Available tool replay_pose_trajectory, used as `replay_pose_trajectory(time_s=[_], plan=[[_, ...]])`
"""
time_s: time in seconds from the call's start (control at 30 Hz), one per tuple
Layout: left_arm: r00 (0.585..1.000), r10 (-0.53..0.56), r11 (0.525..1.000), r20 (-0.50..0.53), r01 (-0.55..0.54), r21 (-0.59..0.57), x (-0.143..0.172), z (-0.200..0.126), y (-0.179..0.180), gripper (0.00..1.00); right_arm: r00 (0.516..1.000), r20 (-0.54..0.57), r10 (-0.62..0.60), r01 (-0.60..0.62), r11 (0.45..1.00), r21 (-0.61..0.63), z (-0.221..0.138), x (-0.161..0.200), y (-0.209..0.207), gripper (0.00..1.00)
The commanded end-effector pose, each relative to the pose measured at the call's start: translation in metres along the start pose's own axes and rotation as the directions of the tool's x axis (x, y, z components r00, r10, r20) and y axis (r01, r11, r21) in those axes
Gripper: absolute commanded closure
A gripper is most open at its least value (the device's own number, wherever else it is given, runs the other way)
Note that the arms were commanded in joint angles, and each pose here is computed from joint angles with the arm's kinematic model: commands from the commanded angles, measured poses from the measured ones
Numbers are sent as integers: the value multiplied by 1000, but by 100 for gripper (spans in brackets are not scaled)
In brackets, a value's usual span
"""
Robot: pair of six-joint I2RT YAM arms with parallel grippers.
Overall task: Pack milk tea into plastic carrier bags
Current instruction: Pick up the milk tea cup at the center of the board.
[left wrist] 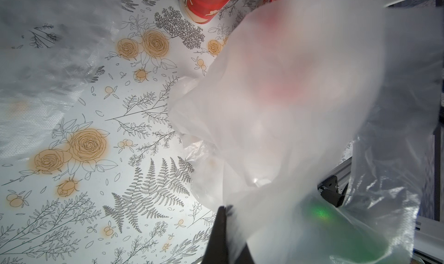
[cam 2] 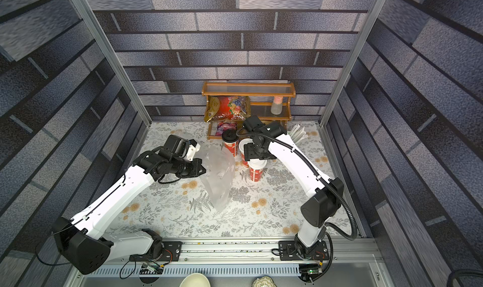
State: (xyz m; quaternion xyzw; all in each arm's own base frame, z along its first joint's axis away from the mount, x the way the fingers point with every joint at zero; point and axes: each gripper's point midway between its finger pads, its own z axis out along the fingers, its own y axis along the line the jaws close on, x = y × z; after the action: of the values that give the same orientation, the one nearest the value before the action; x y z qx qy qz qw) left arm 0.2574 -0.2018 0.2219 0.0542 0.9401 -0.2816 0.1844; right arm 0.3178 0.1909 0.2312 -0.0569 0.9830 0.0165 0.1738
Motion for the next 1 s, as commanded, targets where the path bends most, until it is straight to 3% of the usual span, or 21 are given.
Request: replay_pose_trajectory(time_s=[0.0, 0.97], plan=[[1000, -11, 1000, 6, 11, 15, 2, -4, 0, 97, 999, -32, -8, 8, 1000, 2, 12, 1, 1, 14], [1000, -18, 1000, -9, 18, 20, 8, -1, 2, 97, 993, -111, -26, 30, 999, 36, 49, 7, 1, 21]])
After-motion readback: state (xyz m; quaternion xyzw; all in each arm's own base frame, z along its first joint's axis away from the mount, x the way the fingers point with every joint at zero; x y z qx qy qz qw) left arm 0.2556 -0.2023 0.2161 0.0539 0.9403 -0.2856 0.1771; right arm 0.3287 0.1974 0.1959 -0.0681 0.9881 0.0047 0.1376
